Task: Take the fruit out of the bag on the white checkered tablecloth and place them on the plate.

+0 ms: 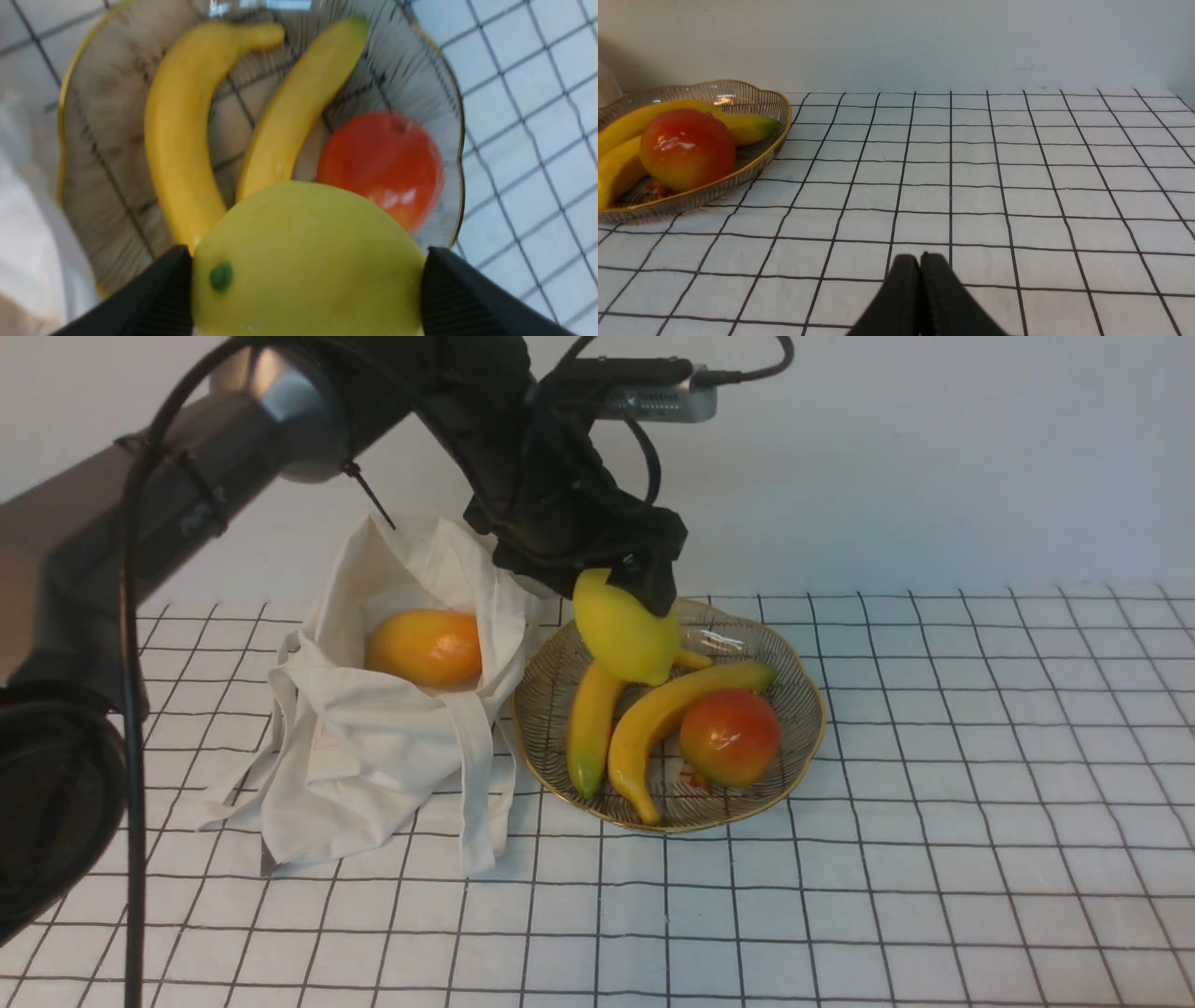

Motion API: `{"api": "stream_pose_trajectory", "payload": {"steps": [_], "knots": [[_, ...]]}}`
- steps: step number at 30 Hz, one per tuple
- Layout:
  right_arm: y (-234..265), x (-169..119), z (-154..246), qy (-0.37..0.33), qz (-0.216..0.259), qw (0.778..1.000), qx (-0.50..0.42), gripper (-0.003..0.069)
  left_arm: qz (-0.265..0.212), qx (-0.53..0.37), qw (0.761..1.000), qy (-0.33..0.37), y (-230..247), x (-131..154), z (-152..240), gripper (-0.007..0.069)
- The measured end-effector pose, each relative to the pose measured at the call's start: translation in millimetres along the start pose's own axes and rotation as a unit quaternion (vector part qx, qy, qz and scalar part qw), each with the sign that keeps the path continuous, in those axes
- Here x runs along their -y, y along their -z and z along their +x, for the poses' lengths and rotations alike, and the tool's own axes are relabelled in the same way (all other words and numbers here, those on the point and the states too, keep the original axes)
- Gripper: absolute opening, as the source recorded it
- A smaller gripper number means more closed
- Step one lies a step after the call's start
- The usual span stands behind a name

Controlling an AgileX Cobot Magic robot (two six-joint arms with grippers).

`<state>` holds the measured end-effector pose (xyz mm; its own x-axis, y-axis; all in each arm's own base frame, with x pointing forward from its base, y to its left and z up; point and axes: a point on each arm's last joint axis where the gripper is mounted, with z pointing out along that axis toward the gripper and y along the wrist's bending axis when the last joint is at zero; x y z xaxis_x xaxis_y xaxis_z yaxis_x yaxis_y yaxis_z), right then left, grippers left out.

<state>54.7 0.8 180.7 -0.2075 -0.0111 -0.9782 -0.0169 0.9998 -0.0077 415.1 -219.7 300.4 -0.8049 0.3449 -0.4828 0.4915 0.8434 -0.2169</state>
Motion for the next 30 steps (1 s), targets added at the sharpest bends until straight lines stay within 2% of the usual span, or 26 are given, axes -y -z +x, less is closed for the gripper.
{"api": "stream_pose_trajectory", "payload": {"steps": [4,12,19,22,23,24,27,29,30], "knots": [[0.0,0.0,0.0,0.000,0.000,1.000,0.000,-0.0016,-0.005,0.020,1.000,0.010,-14.1,0.4,-3.8,0.0551],[0.0,0.0,0.0,0.000,0.000,1.000,0.000,-0.0016,-0.033,0.034,0.999,0.005,-36.3,-10.0,-5.9,0.0634],[0.0,0.0,0.0,0.000,0.000,1.000,0.000,-0.0016,-0.033,0.033,0.999,0.019,-30.8,-8.7,-5.9,0.0615],[0.0,0.0,0.0,0.000,0.000,1.000,0.000,-0.0016,-0.036,0.030,0.999,0.013,-9.7,-4.2,-8.2,0.0522],[0.0,0.0,0.0,0.000,0.000,1.000,0.000,-0.0016,-0.039,0.030,0.999,0.008,-0.2,-2.5,-9.4,0.0469],[0.0,0.0,0.0,0.000,0.000,1.000,0.000,-0.0016,-0.046,0.031,0.998,-0.005,25.2,2.2,-11.9,0.0367],[0.0,0.0,0.0,0.000,0.000,1.000,0.000,-0.0016,-0.060,0.048,0.996,-0.040,72.6,10.8,-14.9,0.0158],[0.0,0.0,0.0,-0.001,0.000,1.000,0.000,-0.0016,-0.072,0.074,0.992,-0.067,104.0,16.2,-15.1,0.0052],[0.0,0.0,0.0,-0.001,0.000,1.000,0.000,-0.0016,-0.075,0.090,0.990,-0.076,121.4,19.6,-13.9,0.0030]]}}
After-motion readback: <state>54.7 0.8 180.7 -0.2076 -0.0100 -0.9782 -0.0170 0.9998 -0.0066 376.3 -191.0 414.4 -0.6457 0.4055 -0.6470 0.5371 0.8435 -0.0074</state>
